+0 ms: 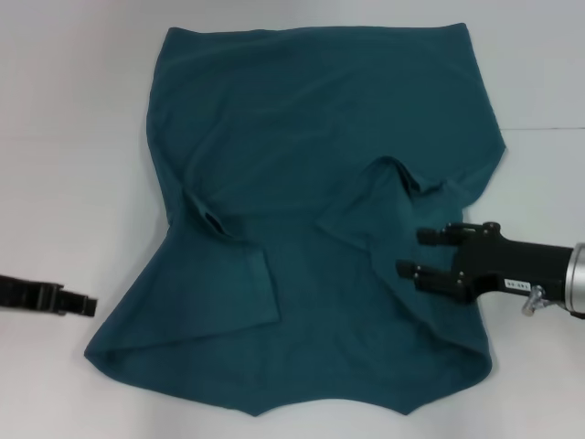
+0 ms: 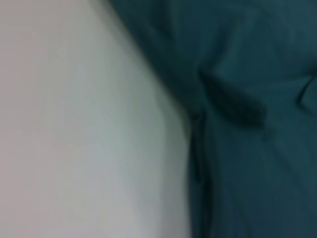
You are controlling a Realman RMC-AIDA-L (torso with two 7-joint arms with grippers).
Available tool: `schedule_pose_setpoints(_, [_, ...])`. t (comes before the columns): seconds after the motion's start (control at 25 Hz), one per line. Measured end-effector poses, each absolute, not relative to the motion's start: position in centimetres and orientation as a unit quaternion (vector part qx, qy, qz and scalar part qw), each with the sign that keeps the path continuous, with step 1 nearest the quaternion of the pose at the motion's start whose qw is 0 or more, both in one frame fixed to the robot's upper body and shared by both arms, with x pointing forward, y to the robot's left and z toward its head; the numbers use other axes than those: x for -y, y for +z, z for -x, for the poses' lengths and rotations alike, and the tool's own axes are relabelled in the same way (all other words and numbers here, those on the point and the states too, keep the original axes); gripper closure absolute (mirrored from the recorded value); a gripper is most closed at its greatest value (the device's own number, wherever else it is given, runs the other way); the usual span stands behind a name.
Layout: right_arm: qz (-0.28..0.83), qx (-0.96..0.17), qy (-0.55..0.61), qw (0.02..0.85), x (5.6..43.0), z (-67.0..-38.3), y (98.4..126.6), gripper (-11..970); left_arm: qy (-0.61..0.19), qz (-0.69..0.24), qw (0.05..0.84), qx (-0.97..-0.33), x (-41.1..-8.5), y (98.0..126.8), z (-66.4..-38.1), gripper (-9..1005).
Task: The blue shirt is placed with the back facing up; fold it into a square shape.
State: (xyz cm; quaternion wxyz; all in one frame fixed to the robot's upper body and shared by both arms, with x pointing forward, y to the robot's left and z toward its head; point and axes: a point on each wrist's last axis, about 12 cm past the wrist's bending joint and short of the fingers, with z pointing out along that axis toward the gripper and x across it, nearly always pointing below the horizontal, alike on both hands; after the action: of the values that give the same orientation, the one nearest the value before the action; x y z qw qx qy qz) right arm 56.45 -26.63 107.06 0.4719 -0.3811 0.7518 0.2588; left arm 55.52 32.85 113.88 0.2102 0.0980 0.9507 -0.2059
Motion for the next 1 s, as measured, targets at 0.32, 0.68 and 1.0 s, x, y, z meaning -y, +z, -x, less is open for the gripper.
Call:
schedule_pose_setpoints(0.32, [0.384, -0.743, 0.261, 0.482, 26.1, -57.3, 108.1, 335, -0.175, -0.105, 0.193, -0.960, -32.8, 113.1, -55.3, 546])
schedule_pose_setpoints(0.68, [0.379, -0.743, 0.261, 0.485, 26.0, -57.7, 108.3, 335, -0.171, -0.140, 0.187, -0.957, -30.6, 112.3, -55.5, 543])
schedule_pose_setpoints(1.0, [0.365, -0.748, 0.260, 0.490, 26.7, -57.4, 108.1, 335, -0.171, -0.149, 0.181, -0.957, -29.8, 112.2, -55.8, 547])
